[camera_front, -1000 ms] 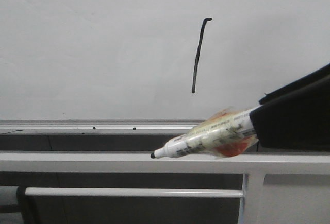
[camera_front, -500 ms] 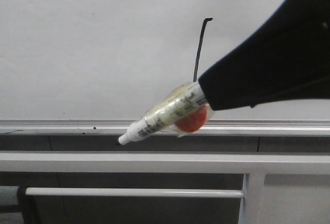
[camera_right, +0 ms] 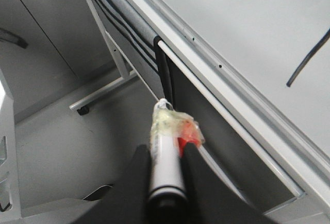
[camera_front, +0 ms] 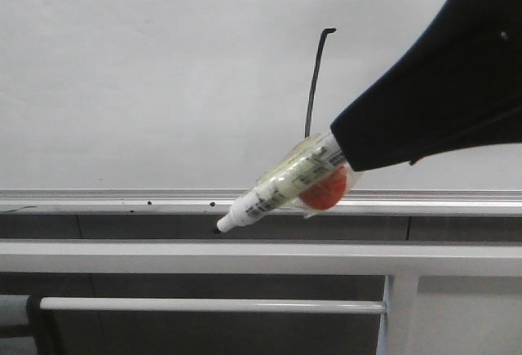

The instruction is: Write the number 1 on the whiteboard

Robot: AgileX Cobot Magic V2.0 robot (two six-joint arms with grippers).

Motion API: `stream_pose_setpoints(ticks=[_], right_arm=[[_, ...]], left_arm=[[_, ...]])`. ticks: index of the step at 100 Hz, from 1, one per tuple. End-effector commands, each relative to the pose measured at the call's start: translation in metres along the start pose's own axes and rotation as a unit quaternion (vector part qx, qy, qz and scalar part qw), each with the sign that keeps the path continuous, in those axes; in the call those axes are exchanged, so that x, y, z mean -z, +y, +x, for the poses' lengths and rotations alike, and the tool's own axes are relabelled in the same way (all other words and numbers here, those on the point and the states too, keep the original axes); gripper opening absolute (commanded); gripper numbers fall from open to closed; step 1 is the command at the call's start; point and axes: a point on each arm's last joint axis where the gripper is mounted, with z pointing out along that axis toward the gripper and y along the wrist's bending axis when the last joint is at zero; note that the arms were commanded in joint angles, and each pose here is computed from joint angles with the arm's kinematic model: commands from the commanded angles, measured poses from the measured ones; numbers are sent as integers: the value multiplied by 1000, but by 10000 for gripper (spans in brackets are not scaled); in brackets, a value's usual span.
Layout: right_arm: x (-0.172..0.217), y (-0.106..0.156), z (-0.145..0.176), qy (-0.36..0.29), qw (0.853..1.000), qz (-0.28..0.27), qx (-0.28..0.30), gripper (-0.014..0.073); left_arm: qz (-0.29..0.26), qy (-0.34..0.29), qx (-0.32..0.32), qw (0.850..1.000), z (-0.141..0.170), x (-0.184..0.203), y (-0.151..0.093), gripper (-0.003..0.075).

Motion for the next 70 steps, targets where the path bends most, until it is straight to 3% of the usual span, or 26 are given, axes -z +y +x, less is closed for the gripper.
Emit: stream_pose_setpoints(ticks=[1, 26, 70], right_arm=[[6, -2, -16, -39, 999, 8, -9, -63], [14, 1, -35, -61, 998, -2, -13, -63], [-1, 1, -49, -36, 998, -21, -38, -63]], left_arm=[[-2, -55, -14, 998, -18, -2, 2, 337], [0, -59, -65, 996, -21, -15, 1, 337], [15, -61, -97, 993, -23, -32, -3, 337]])
